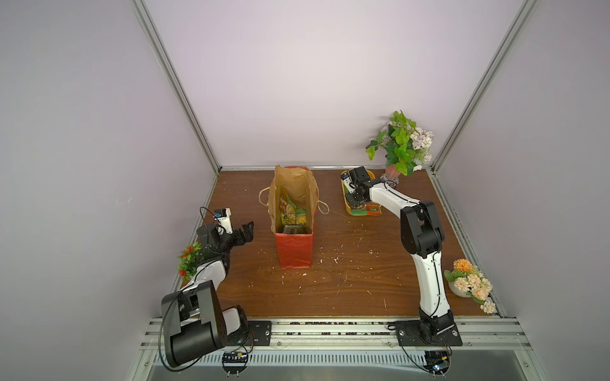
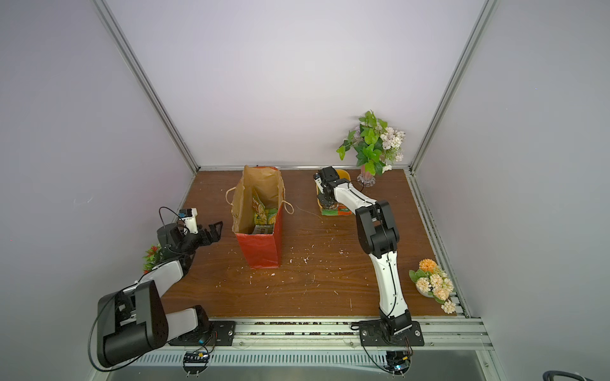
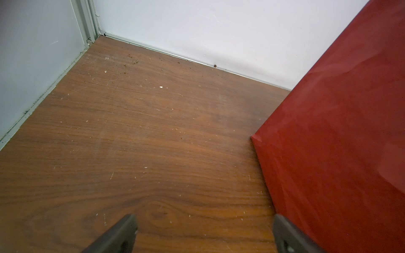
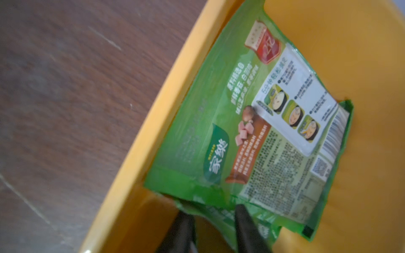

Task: Place the condiment packets inside the bag
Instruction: Pick up the condiment packet from the storage box.

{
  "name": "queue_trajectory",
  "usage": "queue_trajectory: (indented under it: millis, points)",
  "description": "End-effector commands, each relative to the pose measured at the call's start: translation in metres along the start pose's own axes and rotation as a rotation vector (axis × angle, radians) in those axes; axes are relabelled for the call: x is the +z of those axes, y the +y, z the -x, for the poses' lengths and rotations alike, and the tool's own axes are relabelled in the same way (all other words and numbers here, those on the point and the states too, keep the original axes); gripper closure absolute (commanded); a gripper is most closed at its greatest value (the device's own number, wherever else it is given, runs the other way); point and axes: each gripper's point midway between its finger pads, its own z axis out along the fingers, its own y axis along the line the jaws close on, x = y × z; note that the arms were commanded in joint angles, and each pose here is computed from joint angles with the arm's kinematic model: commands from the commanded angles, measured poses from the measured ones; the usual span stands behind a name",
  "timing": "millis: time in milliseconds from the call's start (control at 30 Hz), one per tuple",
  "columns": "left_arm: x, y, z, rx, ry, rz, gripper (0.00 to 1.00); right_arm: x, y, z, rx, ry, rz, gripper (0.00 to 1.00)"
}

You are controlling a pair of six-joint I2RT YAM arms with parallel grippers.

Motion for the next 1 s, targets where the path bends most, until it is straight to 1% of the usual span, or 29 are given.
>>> queue_trajectory:
  millis: [0,167,267,367,500,633,767,967]
  points:
    - [-0.002,0.005,0.006,0.005,-0.017,0.016,0.0,-0.018,-0.029,0.03,0.061,-0.105,-0.089,1.0]
    - [-0.002,0.004,0.005,0.005,-0.015,0.014,0.0,-0.065,-0.057,0.063,0.206,-0.309,-0.055,1.0]
    - [-0.003,0.005,0.006,0.006,-0.019,0.015,0.0,-0.092,-0.066,0.075,0.259,-0.42,-0.026,1.0]
    - [-0.003,0.004,0.006,0.007,-0.018,0.014,0.0,-0.113,-0.079,0.08,0.314,-0.491,-0.012,1.0]
    - [-0.004,0.004,0.007,0.009,-0.024,0.015,0.0,-0.131,-0.09,0.082,0.379,-0.554,0.025,1.0]
    - [-0.004,0.004,0.008,0.01,-0.024,0.014,0.0,-0.15,-0.094,0.085,0.404,-0.612,0.056,1.0]
    - [-0.004,0.003,0.007,0.01,-0.024,0.012,0.0,-0.168,-0.091,0.09,0.416,-0.647,0.095,1.0]
    - [-0.004,0.003,0.007,0.009,-0.022,0.011,0.0,-0.204,-0.08,0.096,0.458,-0.717,0.204,1.0]
